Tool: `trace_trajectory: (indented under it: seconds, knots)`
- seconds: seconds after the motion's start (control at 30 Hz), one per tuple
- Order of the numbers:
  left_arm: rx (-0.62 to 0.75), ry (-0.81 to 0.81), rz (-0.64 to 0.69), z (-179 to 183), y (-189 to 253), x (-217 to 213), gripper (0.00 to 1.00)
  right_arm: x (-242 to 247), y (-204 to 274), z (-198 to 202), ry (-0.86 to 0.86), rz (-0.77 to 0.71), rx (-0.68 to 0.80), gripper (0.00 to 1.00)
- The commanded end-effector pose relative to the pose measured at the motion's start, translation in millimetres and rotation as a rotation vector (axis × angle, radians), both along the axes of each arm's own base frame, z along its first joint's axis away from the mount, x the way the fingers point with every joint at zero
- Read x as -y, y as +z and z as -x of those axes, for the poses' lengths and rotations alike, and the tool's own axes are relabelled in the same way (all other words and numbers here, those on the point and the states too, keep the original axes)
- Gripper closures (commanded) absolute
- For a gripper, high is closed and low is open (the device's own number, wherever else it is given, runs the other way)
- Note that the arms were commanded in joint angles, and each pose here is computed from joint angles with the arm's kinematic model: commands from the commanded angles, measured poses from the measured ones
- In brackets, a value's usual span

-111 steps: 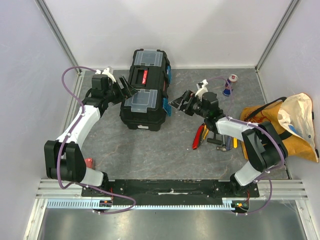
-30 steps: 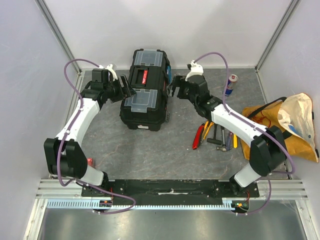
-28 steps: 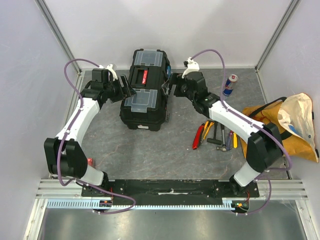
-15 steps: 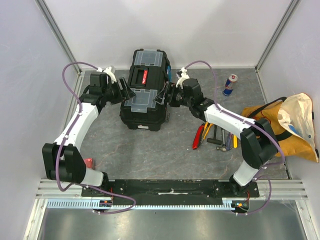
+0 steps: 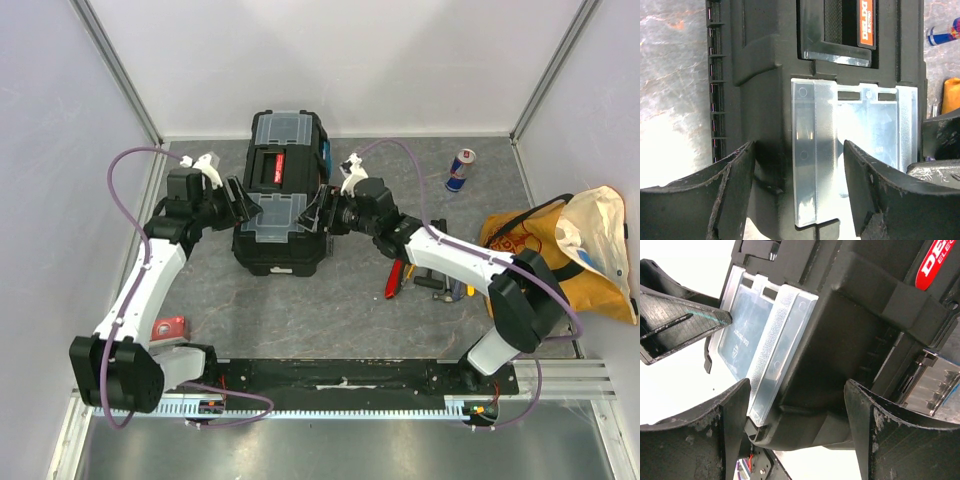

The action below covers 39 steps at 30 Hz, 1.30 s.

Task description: Pack the tool kit

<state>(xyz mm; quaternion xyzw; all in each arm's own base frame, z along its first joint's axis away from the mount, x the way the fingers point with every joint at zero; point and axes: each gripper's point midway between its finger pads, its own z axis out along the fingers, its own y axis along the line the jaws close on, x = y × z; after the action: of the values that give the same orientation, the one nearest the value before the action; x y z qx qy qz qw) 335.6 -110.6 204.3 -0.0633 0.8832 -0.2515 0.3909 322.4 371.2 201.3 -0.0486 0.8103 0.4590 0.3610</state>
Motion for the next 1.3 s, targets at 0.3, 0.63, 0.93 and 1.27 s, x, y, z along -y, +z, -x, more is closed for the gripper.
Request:
trace_trajectory:
  seconds: [0.3,0.63,0.93,1.27]
  knots:
    - [-0.159,-0.029,-0.019,32.3,-15.2,5.3,0.15,-2.5,25.4,46.5,-0.025,0.139,0.085,0.03]
    - [0.023,0.008,-0.089,-18.5,47.6,-3.8,0.09,76.3,68.9,-69.2,-0.252,0.129,0.140,0.02]
    - [0.004,0.058,-0.196,-83.3,19.6,-14.6,0.09,77.2,31.0,-160.7,-0.192,0.053,0.081,0.02]
    - [-0.065,-0.005,-0.211,-117.9,-7.5,-3.0,0.11,66.9,-18.0,-213.5,-0.161,-0.100,0.023,0.02]
